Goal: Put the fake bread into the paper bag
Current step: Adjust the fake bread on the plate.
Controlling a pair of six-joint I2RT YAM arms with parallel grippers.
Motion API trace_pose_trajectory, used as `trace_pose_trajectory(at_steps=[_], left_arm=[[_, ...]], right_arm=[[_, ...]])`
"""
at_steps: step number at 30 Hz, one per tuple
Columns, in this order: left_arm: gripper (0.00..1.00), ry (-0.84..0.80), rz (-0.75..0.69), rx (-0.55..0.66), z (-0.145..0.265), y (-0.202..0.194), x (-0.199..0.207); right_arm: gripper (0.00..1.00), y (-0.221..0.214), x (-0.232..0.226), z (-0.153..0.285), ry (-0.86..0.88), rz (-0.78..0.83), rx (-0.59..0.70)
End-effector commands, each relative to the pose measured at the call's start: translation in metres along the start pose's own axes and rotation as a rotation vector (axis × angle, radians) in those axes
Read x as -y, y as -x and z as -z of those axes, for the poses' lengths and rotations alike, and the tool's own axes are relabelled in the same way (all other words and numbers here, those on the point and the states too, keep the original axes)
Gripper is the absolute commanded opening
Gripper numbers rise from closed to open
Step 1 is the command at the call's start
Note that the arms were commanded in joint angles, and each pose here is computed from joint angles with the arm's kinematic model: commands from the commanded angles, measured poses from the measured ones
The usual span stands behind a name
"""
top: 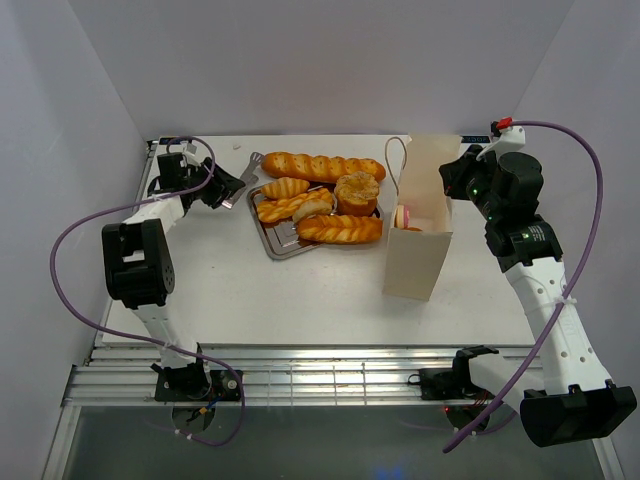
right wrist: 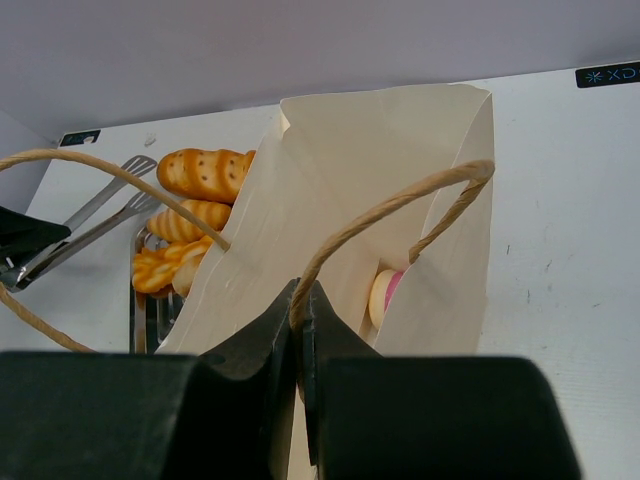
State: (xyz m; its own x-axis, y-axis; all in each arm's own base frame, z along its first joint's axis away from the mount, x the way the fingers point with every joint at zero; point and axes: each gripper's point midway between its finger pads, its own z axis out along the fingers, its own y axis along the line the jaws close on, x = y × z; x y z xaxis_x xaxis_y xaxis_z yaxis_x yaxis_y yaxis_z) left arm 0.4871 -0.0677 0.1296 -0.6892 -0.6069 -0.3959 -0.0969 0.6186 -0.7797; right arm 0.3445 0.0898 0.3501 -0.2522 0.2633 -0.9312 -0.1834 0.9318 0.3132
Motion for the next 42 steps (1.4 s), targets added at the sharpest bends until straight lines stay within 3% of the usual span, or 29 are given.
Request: trace_pose_trajectory(at_steps=[1, 34, 37, 42], left_arm=[[0.61, -0.07, -0.045, 0.023, 0.001, 0.013, 0.027], [0.58, -0.16, -0.016, 0.001, -0.016, 0.017, 0.035], [0.55, -0.166, -0.016, 0.003, -0.016, 0.02, 0.037], [0.36, -0.168, -0.016, 0.0, -0.015, 0.02, 0.038]], right_arm=[[0.08, 0.014, -0.005, 0.003, 0.017, 0.008, 0.055], [0.08, 0.013, 0.003, 0.004, -0.023, 0.018, 0.062], [0.08, 0.013, 0.003, 0.004, -0.022, 0.018, 0.064], [0.08, 0.012, 0.003, 0.004, -0.021, 0.016, 0.062]])
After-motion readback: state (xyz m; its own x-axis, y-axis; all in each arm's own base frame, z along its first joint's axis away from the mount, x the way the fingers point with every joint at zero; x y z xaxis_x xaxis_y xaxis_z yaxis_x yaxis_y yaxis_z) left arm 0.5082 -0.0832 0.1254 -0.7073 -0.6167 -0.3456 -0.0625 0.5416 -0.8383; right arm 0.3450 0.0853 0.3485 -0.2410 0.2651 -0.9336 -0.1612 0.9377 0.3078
